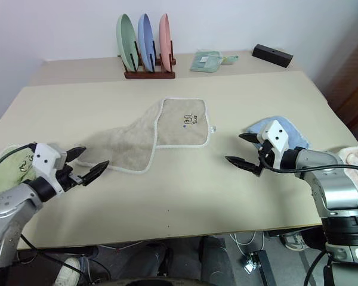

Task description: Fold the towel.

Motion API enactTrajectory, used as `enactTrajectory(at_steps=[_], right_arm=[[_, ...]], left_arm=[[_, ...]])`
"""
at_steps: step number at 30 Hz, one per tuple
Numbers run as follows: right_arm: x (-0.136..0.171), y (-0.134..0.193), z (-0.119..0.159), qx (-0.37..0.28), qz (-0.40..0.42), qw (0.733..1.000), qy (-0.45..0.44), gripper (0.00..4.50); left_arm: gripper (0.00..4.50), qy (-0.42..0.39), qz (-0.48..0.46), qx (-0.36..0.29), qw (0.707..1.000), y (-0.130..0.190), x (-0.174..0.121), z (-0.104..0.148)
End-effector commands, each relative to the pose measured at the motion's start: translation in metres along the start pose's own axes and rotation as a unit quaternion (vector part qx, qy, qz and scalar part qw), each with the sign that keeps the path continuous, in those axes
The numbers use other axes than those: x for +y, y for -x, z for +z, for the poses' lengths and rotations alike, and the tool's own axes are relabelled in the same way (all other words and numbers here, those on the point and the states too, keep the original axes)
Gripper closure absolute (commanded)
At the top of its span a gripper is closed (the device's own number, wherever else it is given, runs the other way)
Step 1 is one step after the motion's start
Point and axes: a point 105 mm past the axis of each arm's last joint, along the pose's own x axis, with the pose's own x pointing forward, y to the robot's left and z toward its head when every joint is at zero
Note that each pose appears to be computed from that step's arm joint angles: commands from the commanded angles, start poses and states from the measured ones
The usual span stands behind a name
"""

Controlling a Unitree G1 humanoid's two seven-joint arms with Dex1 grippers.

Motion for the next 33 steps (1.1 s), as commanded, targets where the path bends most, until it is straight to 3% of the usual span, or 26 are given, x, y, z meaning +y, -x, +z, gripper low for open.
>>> enactTrajectory(at_steps=[1,16,22,29,33], right_arm=[[-0.01,0.003,0.014,-0.01,-0.01,1.0,0.025,0.0],[-0.006,-0.006,0.014,-0.024,-0.021,0.999,0.033,0.0],[0.013,-0.007,0.012,-0.035,0.004,0.999,-0.014,0.0],[0.02,-0.007,0.008,-0.032,-0.01,0.999,-0.006,0.0],[0.025,-0.01,0.006,-0.033,-0.008,0.999,-0.008,0.0]], left_arm=[[0.05,-0.012,0.008,-0.021,1.0,0.0,-0.004,0.008],[0.05,-0.012,-0.034,-0.03,0.999,-0.018,-0.029,0.009],[0.05,-0.018,-0.09,-0.017,0.996,-0.031,-0.047,0.009],[0.05,-0.084,-0.179,0.038,0.98,-0.07,-0.083,0.001],[0.05,-0.074,-0.182,0.065,0.978,-0.084,-0.092,-0.003]])
